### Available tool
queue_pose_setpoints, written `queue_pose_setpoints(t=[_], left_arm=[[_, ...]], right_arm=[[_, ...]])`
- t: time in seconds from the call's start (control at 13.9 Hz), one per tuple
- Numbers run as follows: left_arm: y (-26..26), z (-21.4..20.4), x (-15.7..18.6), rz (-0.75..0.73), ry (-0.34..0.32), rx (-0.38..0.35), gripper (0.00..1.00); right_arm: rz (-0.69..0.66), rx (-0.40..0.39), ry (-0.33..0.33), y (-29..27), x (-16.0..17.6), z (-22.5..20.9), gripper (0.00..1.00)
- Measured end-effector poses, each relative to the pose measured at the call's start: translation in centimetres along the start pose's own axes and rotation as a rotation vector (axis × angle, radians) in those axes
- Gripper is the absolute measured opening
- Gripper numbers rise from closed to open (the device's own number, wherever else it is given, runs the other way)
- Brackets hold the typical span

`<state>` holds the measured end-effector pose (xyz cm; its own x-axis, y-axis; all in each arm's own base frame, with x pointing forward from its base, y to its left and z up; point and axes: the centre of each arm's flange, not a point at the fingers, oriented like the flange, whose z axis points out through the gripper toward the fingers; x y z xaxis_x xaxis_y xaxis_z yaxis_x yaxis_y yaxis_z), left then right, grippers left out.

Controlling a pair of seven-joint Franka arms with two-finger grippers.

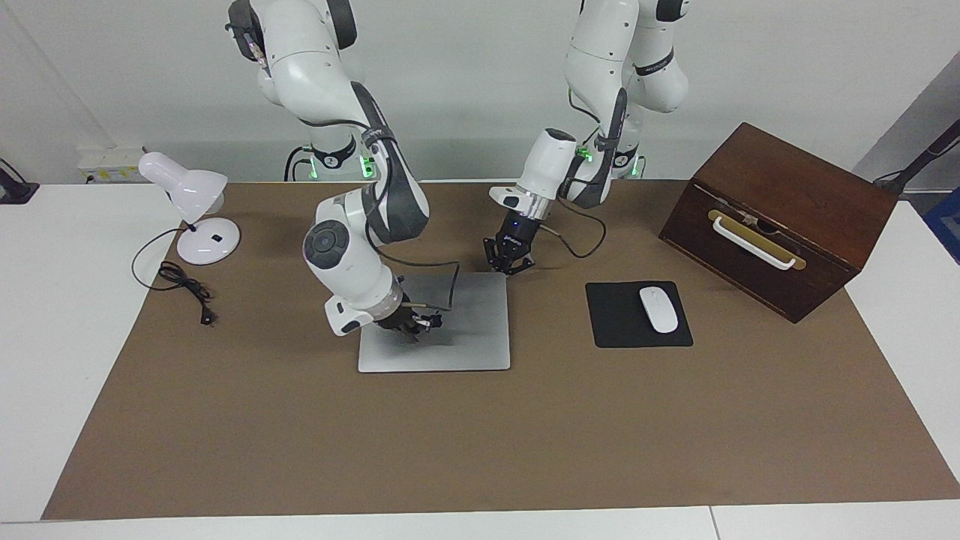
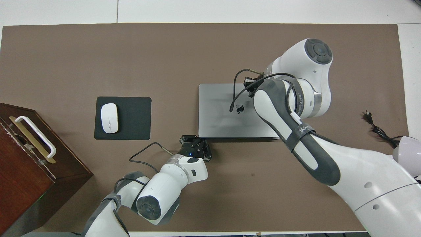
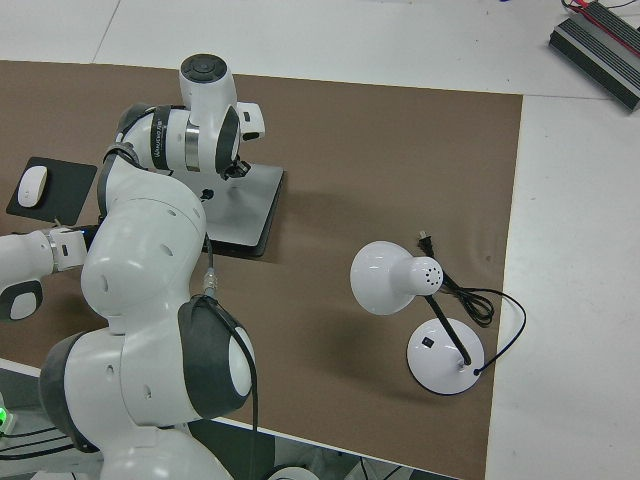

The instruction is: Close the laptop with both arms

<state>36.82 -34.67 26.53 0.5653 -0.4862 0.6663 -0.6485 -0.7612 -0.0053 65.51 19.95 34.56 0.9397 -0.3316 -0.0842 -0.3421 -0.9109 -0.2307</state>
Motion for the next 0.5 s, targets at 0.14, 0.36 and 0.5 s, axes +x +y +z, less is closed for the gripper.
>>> queue_pose_setpoints(t=[0.14, 0.36, 0.5], left_arm=[[0.0, 0.0, 0.0, 0.000, 0.000, 0.000, 0.01], [0.0, 0.0, 0.0, 0.000, 0.000, 0.000, 0.01], [0.0, 0.0, 0.0, -0.007, 0.000, 0.000, 0.01]], right_arm=[[-0.043, -0.016, 0.149, 0.7, 2.8, -3.7, 0.01], [-0.172, -0.048, 0.363, 3.9, 7.1, -7.5, 0.19], [-0.275, -0.090, 0.430, 6.2, 9.7, -9.8, 0.41]])
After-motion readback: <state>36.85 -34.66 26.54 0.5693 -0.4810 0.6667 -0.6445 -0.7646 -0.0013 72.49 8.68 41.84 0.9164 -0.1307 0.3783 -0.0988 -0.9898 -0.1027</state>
